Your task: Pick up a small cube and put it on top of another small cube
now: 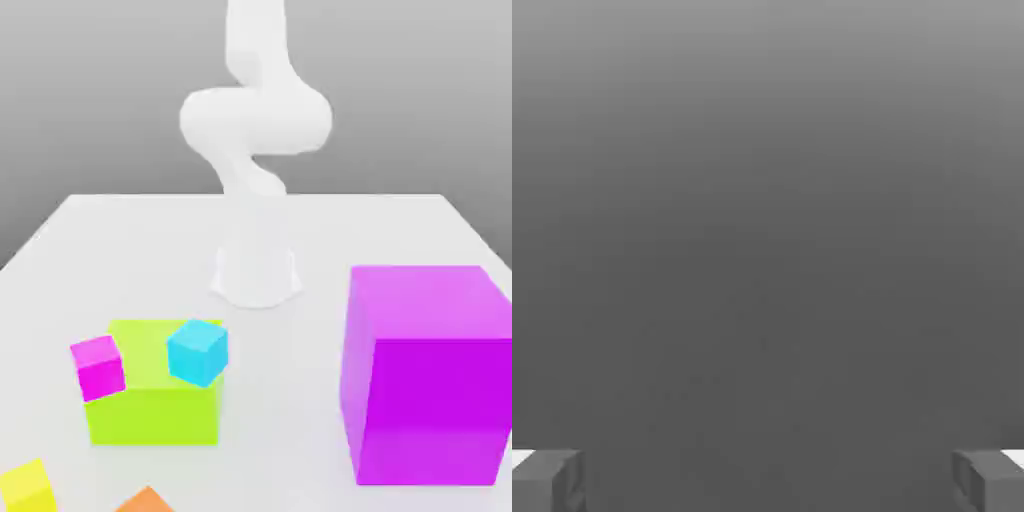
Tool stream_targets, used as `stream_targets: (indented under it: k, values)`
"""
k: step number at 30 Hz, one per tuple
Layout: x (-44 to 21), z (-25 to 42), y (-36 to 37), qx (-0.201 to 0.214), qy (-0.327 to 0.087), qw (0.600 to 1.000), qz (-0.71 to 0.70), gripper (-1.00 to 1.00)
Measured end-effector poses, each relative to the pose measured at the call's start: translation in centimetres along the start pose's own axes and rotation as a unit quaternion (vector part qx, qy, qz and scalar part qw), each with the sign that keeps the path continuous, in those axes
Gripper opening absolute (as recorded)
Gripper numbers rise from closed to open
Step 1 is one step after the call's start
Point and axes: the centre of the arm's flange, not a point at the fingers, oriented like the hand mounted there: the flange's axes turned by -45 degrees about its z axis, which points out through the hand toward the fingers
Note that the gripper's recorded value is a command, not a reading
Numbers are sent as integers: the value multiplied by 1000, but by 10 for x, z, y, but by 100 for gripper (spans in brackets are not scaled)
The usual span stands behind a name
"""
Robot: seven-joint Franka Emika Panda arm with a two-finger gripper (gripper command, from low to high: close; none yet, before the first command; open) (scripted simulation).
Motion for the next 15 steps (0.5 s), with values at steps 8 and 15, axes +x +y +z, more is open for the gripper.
stream_targets:
  k: [8,15]
  values:
    - [-4,141,24,-43,-96,991,84,0]
    - [-39,258,53,-77,-176,969,157,0]
